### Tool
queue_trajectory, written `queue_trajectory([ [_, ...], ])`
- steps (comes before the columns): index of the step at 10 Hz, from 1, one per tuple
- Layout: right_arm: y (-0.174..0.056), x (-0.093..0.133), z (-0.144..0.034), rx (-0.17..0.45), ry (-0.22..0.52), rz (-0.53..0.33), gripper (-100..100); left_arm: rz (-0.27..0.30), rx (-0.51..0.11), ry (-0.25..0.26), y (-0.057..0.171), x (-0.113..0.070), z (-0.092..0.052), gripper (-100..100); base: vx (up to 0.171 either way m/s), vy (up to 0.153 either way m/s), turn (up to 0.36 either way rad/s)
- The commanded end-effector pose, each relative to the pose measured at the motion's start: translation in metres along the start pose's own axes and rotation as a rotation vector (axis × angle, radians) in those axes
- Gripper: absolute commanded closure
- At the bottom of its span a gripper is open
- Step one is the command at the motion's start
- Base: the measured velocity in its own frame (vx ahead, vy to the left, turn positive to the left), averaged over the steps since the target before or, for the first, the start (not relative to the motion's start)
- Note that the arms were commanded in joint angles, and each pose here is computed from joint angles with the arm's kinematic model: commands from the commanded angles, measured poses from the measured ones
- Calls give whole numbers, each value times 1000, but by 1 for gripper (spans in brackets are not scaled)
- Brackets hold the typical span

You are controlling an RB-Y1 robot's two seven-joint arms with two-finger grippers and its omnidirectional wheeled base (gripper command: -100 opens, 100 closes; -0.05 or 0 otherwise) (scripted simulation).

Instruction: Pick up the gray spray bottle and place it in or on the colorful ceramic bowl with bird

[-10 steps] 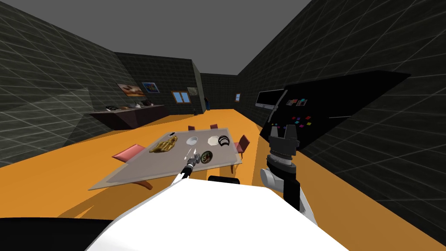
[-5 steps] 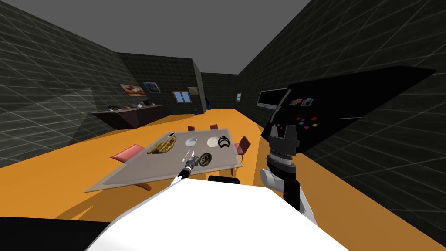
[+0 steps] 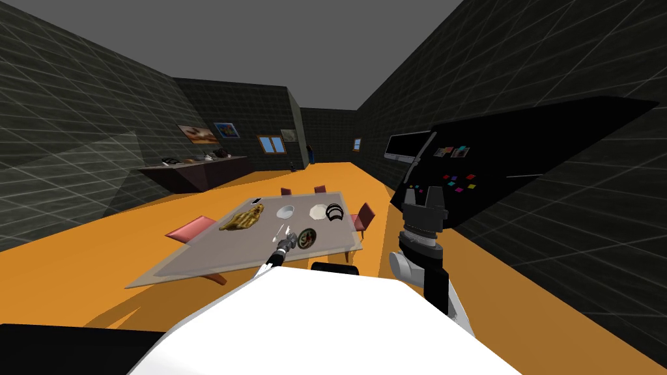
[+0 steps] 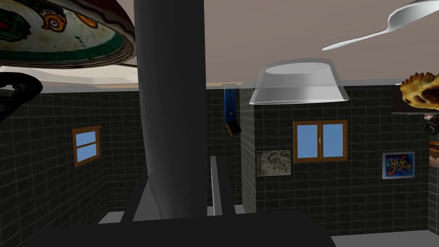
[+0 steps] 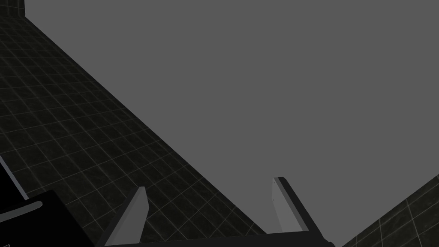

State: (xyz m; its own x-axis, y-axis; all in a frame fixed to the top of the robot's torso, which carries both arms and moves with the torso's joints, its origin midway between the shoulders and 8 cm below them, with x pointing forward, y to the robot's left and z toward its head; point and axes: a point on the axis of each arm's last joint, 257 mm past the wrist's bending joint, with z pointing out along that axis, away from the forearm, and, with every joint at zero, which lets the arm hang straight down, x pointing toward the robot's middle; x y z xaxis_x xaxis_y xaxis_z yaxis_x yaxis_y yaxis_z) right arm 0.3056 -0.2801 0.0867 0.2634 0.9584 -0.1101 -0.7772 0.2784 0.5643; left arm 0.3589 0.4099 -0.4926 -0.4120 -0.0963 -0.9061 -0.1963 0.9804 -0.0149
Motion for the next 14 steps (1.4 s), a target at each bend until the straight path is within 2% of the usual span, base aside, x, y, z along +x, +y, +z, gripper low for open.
queue_trajectory([
  [1,0,0,0,0,0,0,0,0,0,0,0,0,0,0,0,0,0],
  [2,0,0,0,0,0,0,0,-3,-11,-2,-6,-6,10,100,-92,20,-53],
  [9,0,0,0,0,0,0,0,-15,-31,3,-27,-22,34,100,-103,32,-43],
  [10,0,0,0,0,0,0,0,-14,-29,1,-26,-21,32,100,-41,13,-12],
  [11,0,0,0,0,0,0,0,-14,-30,3,-26,-21,33,0,-8,2,2],
  [12,0,0,0,0,0,0,0,16,-35,24,-16,-19,31,100,-109,-17,65],
  [14,0,0,0,0,0,0,0,26,-35,41,-16,-15,30,100,-164,-99,56],
])
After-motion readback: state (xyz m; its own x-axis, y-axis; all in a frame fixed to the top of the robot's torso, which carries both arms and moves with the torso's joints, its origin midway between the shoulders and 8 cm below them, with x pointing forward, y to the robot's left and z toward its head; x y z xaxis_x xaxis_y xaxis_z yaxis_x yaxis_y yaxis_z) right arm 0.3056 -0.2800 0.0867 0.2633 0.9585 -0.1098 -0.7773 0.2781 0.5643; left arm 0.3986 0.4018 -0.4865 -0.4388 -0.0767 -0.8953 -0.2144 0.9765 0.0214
